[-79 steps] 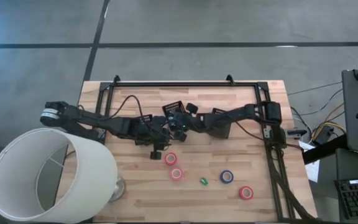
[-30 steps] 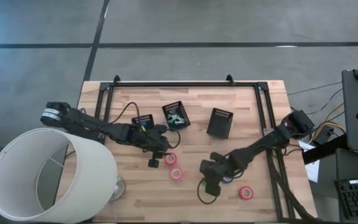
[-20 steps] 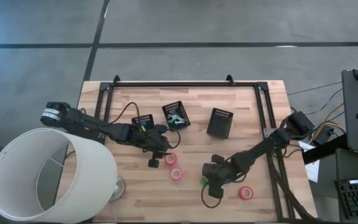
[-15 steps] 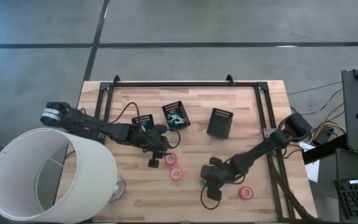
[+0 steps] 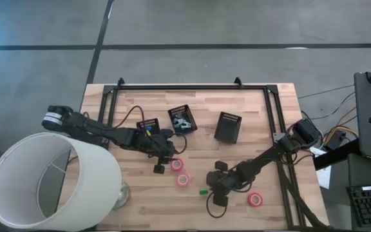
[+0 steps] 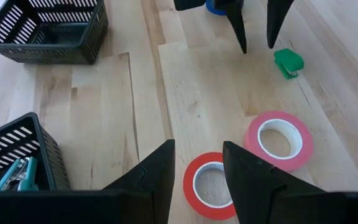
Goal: Pick and place Stapler, Stapler remover, tape
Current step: Put the green stapler into the left black bin
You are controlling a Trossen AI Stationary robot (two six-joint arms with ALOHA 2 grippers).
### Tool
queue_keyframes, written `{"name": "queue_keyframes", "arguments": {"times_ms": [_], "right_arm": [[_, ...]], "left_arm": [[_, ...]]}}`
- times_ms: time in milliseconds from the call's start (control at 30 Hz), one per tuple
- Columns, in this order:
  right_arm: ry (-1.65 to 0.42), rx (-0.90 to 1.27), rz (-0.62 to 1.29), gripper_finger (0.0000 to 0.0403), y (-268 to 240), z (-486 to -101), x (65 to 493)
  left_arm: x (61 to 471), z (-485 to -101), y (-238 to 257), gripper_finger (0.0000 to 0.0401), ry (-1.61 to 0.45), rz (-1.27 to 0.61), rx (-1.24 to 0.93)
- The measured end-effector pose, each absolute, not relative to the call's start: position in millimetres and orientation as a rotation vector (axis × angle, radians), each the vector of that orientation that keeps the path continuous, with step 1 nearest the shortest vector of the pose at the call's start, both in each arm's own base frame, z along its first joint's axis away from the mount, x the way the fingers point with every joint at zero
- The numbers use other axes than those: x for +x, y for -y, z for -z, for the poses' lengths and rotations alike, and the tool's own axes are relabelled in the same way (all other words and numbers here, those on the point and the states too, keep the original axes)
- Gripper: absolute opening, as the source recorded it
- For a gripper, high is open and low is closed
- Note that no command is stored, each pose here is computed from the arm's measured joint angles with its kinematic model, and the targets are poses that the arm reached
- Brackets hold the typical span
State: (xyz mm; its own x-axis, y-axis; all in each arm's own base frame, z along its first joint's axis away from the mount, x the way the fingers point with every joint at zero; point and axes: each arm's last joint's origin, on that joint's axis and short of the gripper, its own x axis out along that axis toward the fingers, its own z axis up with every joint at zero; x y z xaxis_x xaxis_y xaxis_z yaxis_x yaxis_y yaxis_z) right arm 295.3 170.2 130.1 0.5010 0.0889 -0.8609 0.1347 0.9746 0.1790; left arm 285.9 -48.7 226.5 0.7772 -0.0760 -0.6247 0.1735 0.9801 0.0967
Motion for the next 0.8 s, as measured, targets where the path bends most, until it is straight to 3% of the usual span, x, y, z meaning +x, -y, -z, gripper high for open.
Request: {"name": "queue_keyframes", "arguments": {"times_ms": [367,800], "right_arm": [[-0.958,0.152,-0.081,0.0155,-178,-134,299],[-0.91,0.074,-0.106,0.0158,-183,-105,311]], "left_arm": [[286,-226,49,0.0138,-0.668,0.136,0.152],[286,-226,49,0.0138,-0.668,0.137,0.156]]}}
